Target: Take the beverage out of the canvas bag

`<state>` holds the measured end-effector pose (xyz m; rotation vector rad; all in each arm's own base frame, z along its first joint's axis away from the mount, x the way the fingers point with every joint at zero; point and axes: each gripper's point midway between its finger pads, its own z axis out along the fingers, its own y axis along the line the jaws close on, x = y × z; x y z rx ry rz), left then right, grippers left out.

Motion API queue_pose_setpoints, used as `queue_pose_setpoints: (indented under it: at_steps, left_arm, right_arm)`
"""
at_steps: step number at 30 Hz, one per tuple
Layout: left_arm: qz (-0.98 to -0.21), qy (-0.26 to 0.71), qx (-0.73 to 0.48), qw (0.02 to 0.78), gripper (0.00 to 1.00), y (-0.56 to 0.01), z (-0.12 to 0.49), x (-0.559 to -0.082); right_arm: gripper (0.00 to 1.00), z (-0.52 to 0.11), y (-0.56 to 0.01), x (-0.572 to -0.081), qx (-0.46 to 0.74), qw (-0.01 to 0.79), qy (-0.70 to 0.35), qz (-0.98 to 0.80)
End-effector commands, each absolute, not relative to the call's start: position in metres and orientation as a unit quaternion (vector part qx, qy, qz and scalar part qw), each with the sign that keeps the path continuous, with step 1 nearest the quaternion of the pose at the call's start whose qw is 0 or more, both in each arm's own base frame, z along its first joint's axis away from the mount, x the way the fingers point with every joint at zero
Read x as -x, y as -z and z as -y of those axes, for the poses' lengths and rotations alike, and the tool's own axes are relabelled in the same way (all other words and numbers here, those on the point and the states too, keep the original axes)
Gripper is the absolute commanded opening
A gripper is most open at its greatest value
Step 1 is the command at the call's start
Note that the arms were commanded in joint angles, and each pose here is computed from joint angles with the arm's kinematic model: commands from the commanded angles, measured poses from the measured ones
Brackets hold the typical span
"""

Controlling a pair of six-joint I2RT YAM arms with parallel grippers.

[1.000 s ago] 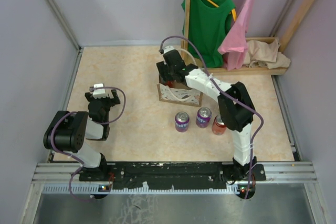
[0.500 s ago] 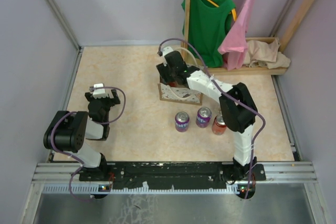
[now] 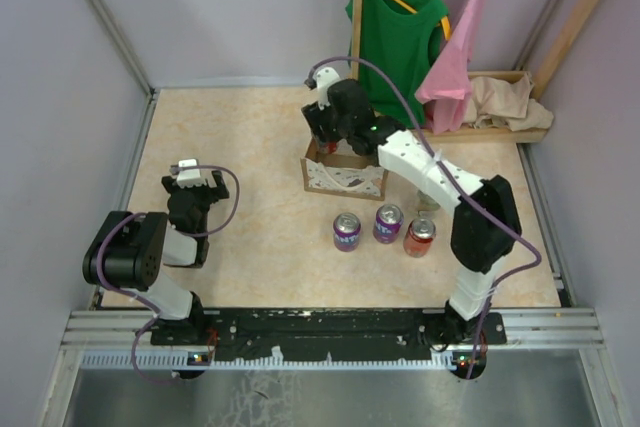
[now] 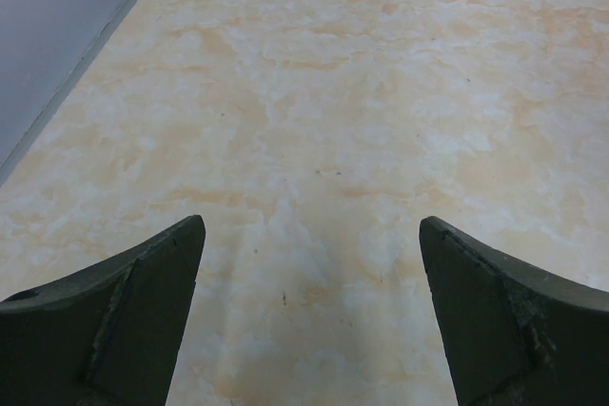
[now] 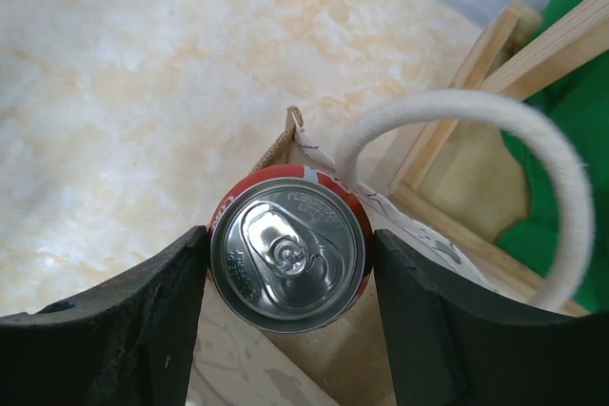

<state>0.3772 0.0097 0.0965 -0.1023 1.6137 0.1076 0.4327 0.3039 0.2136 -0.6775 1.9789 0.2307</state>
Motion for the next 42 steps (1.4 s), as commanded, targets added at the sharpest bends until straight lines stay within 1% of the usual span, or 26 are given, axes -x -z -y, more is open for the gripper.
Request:
queue_pose_setpoints:
  at_steps: [1,6,10,13,16,21,27,33,42]
  left_arm:
    - [-0.72,-0.05,0.045,0.691,1.0,-0.096,-0.01,-0.376]
    - [-0.719,-0.05,0.045,0.691,1.0,-0.097,-0.01,-0.376]
    - [-0.719,-0.051,0.045,0.691,1.0,-0.097,-0.01,-0.376]
    - [-0.719,-0.051,0.045,0.691,1.0,-0.097,-0.01,-0.376]
    - [-0.719,-0.05,0.045,0.691,1.0,-0.097,-0.01,-0.376]
    - [-0.719,-0.05,0.045,0.691,1.0,-0.097,-0.01,-0.376]
    - [-0.719,-0.05,0.045,0.692,1.0,-0.097,-0.01,-0.377]
    - [-0.72,-0.05,0.045,0.691,1.0,-0.096,-0.01,-0.376]
    - [-0.719,-0.05,0.045,0.692,1.0,-0.097,-0.01,-0.376]
  right_arm:
    - [0.0,-0.294,-0.368,-0.416,0.243,0.631,-0.149,-0.721]
    - [0.0,-0.272,-0.409,-0.384,0.224,0.648,-0.168,-0.708]
    - [0.0,-0.25,-0.43,-0.35,0.212,0.652,-0.184,-0.704]
    - [0.0,-0.23,-0.438,-0.321,0.198,0.657,-0.182,-0.704]
    - [0.0,-0.212,-0.43,-0.291,0.19,0.656,-0.16,-0.712]
    - [0.0,-0.189,-0.385,-0.254,0.176,0.621,-0.157,-0.747]
    - [0.0,-0.177,-0.318,-0.213,0.168,0.575,-0.211,-0.772]
    - [0.0,-0.166,-0.26,-0.189,0.154,0.521,-0.221,-0.81]
    - [0.0,-0.183,-0.209,-0.169,0.173,0.467,-0.248,-0.831]
